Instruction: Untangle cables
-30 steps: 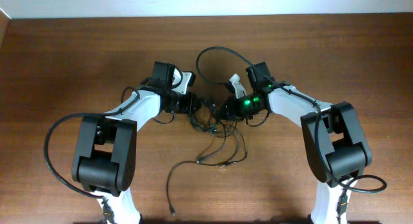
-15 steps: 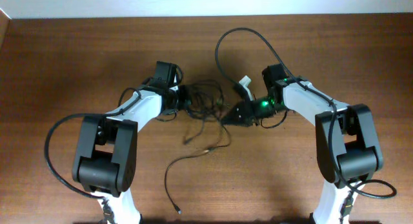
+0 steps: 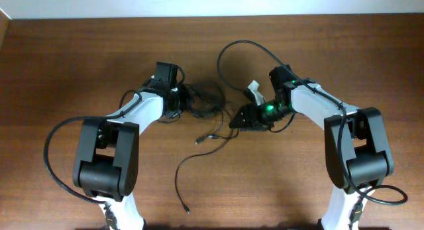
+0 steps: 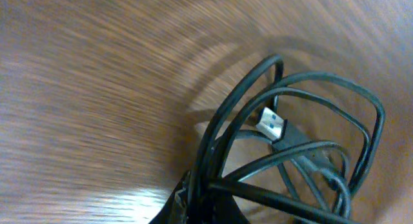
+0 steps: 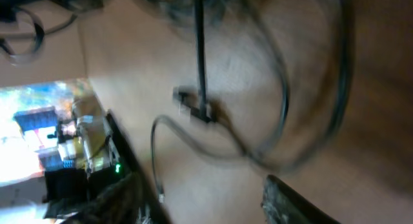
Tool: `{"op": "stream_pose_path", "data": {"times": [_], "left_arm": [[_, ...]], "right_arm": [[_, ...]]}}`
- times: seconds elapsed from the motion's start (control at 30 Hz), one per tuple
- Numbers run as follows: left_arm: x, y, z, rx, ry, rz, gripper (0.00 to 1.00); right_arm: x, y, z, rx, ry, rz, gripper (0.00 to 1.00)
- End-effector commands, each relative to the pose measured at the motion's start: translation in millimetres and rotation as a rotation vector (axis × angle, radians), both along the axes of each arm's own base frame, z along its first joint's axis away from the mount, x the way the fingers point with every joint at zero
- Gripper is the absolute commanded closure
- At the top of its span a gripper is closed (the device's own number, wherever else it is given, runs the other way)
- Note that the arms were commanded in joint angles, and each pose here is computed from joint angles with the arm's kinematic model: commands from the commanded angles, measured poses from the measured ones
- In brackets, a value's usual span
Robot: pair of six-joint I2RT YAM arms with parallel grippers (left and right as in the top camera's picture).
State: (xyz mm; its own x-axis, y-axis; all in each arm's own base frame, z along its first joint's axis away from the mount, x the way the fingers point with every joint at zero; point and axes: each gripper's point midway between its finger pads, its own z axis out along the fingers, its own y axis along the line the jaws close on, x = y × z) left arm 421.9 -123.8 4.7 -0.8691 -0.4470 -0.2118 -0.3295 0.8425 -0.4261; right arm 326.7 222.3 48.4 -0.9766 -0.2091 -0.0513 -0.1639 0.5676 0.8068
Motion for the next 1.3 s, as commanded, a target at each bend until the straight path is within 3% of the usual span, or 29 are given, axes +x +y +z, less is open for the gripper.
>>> {"op": "stream_pose_path", "data": {"times": [0.0,0.13,0.3,0.4,0.5,0.67,0.7,0.77,0.8,0.87,0.93,0.97,1.03,1.17,1.23,1.27], "left_arm": [[-23.6,-41.5,6.6,-0.109,-0.102,-0.484,0.98],[-37.6,-68.1,25.9,-0.235,-0.235,-0.747,0.91],[-36.0,-71.6,51.8,-0.401,-0.307,-0.771,0.82],[-38.7,-76.4,79.3,-0.568,-0.38,-0.803,0.79],[-43.4,-79.1,109.7,-0.73,-0.47,-0.856,0.78],[-55.1,-77.4,150.0,-0.93,-0.598,-0.955,0.78],[-56.8,-75.6,155.6,-0.957,-0.618,-0.97,0.82],[-54.5,-71.8,155.8,-0.96,-0.605,-0.951,0.94],[-52.1,-69.3,154.3,-0.947,-0.606,-0.941,0.94],[-41.4,-66.1,140.7,-0.862,-0.578,-0.89,0.93],[-22.1,-58.1,96.7,-0.638,-0.427,-0.733,0.67],[-16.4,-47.4,61.2,-0.446,-0.318,-0.649,0.41],[-16.0,-41.3,35.9,-0.28,-0.248,-0.616,0.25],[-16.2,-48.6,8.3,0.001,-0.205,-0.63,0.26],[-14.0,-41.4,-4.5,0.204,-0.167,-0.565,0.33],[-13.2,-39.7,-5.8,0.24,-0.163,-0.545,0.37]], "right_arm": [[13.6,2.1,9.9,-0.009,-0.065,-0.026,0.33],[34.9,2.9,13.9,-0.018,-0.131,-0.065,0.31],[50.9,-9.8,1.4,-0.169,-0.143,-0.145,0.31],[50.7,-7.8,-5.5,-0.231,-0.162,-0.144,0.31],[58.9,-24.4,-23.6,-0.428,-0.152,-0.263,0.31],[72.5,-32.7,-28.3,-0.523,-0.176,-0.374,0.32],[75.2,-36.3,-29.1,-0.541,-0.177,-0.4,0.37],[82.3,-55.4,-33.2,-0.635,-0.174,-0.503,0.69],[85.1,-69.4,-35.5,-0.703,-0.172,-0.572,0.88],[86.3,-73.1,-34.9,-0.705,-0.162,-0.59,0.9],[88.4,-74.4,-32.6,-0.686,-0.152,-0.593,0.68],[88.8,-74.3,-30.7,-0.672,-0.156,-0.565,0.53],[87.4,-75.2,-27.7,-0.669,-0.143,-0.548,0.51],[92.6,-82.4,-10.0,-0.686,-0.142,-0.527,0.51],[96.4,-81.7,6.0,-0.692,-0.167,-0.487,0.51],[96.6,-81.5,10.9,-0.695,-0.17,-0.476,0.51]]}}
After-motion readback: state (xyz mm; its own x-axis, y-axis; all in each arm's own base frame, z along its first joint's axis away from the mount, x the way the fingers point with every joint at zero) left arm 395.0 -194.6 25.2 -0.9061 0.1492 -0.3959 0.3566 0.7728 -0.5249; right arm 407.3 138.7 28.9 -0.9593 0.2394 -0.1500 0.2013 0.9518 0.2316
